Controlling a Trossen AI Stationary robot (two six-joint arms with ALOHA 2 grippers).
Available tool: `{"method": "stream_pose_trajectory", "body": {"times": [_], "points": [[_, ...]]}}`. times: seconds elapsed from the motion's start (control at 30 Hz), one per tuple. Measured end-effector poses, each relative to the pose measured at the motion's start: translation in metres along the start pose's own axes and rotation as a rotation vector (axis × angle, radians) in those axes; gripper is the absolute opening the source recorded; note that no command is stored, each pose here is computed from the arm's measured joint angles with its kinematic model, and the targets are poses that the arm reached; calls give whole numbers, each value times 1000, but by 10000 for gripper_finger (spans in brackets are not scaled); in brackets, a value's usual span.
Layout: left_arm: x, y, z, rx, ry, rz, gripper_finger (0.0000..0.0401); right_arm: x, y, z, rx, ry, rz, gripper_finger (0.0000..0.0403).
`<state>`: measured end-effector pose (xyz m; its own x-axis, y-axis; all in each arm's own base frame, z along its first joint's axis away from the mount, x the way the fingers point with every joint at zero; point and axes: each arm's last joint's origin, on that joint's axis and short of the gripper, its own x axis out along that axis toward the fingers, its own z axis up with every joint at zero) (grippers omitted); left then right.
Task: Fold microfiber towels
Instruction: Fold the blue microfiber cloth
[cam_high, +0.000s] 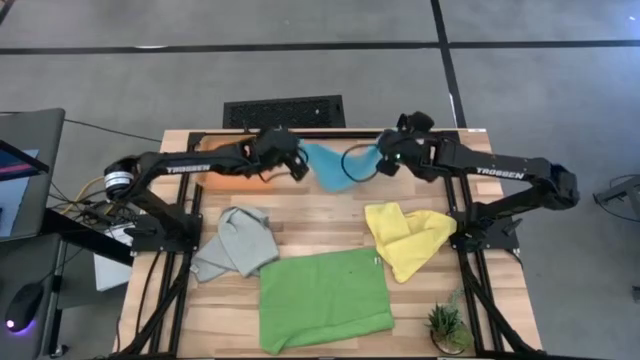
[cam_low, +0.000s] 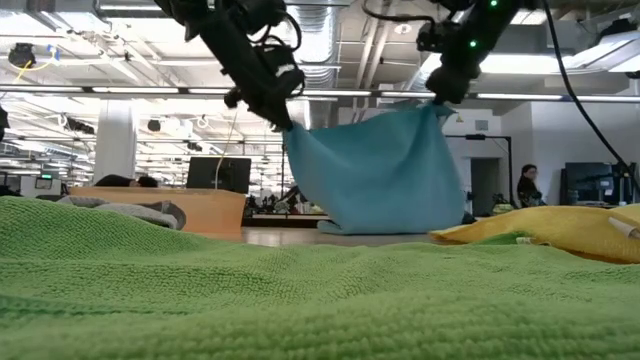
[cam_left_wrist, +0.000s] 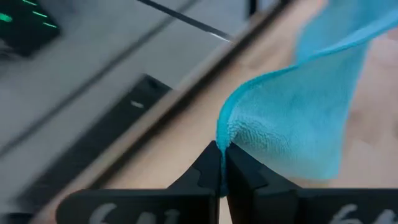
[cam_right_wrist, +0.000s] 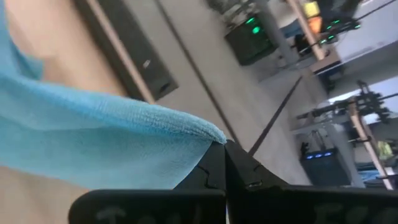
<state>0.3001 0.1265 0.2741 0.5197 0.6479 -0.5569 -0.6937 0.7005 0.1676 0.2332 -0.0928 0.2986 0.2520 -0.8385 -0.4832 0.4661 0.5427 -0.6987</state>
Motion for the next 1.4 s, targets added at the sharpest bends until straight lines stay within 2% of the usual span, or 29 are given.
{"method": "stream_pose_trajectory", "body": {"times": [0.23, 0.37, 0.43, 0.67, 0.9, 1.07, 1.4], "points": [[-10, 37, 52, 42, -98, 109, 0, 14, -22, 10, 56, -63, -116, 8], [-21, 45, 72, 74, -147, 138, 0, 13, -30, 13, 42, -69, -197, 8], [-25, 45, 75, 92, -129, 136, 0, 11, -27, 13, 31, -68, -188, 8], [-29, 31, 46, 144, 122, 92, 0, 1, -6, 1, -28, 5, -58, 8], [-31, 8, 10, 168, 297, 56, 0, -10, 16, -18, -7, 109, 118, 8], [-33, -10, -10, 167, 354, -2, 0, -18, 38, -32, -40, 143, 242, 8], [-50, -50, -41, 160, 455, -188, 0, -51, 67, -44, -51, 197, 438, 8]]}}
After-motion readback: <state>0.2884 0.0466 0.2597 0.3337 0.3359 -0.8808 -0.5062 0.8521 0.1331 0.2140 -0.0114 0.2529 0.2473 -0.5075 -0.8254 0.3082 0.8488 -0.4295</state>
